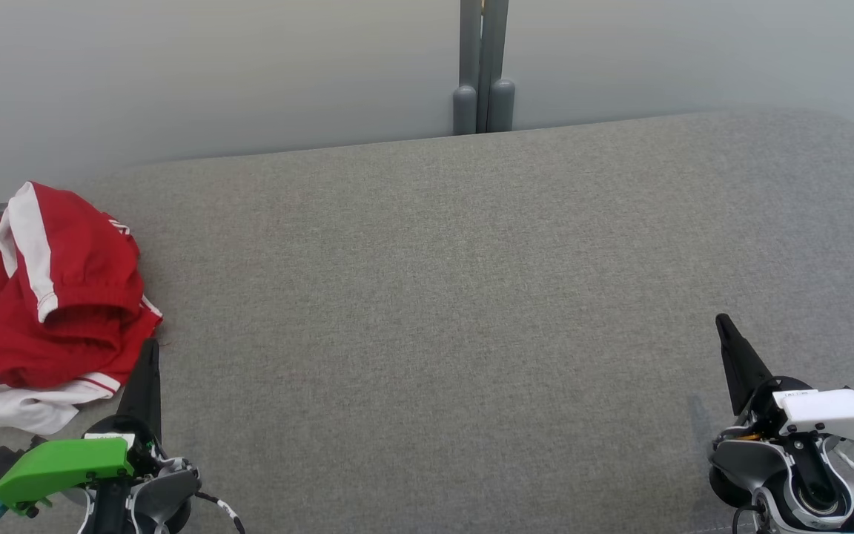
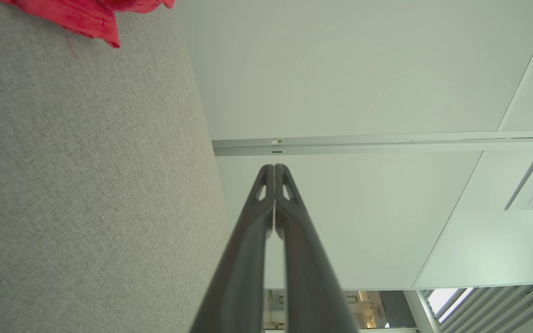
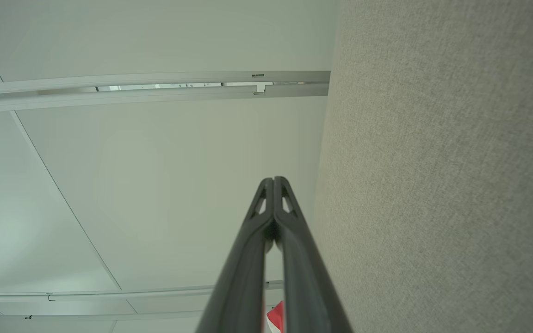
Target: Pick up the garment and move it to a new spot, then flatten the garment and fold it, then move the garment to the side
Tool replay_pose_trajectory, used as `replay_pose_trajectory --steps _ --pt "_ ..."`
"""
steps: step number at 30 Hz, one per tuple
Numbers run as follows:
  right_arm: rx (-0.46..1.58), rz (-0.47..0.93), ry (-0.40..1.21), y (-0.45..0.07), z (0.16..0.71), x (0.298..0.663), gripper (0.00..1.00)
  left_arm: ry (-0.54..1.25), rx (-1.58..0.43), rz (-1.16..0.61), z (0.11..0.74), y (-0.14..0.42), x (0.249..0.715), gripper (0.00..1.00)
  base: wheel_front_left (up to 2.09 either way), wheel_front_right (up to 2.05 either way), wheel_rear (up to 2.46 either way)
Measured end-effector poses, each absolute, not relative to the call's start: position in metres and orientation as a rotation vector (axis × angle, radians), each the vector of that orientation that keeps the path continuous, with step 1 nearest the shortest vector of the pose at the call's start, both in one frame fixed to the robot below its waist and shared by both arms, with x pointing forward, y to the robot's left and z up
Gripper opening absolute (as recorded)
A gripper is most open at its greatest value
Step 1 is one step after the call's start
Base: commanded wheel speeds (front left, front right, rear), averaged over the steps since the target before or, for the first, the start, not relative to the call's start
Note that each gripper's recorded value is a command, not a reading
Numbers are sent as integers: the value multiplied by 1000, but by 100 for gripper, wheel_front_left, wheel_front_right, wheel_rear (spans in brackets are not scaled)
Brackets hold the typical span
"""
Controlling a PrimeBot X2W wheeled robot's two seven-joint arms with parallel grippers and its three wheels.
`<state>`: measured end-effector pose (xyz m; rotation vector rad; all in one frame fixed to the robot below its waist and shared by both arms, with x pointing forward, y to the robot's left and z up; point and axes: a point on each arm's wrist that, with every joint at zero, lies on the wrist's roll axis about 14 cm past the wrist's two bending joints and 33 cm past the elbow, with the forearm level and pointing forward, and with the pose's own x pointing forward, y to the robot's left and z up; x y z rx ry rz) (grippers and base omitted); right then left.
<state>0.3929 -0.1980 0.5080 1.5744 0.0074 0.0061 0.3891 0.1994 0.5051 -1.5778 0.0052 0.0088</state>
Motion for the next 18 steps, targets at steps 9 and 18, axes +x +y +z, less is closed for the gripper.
replay_pose_trajectory --steps 9,18 --pt "1587 -41 58 -194 487 384 100 58 -1589 62 483 197 381 100 0 0 0" --pt "1445 -48 73 -192 484 385 100 73 -1439 95 475 199 379 100 0 0 0"
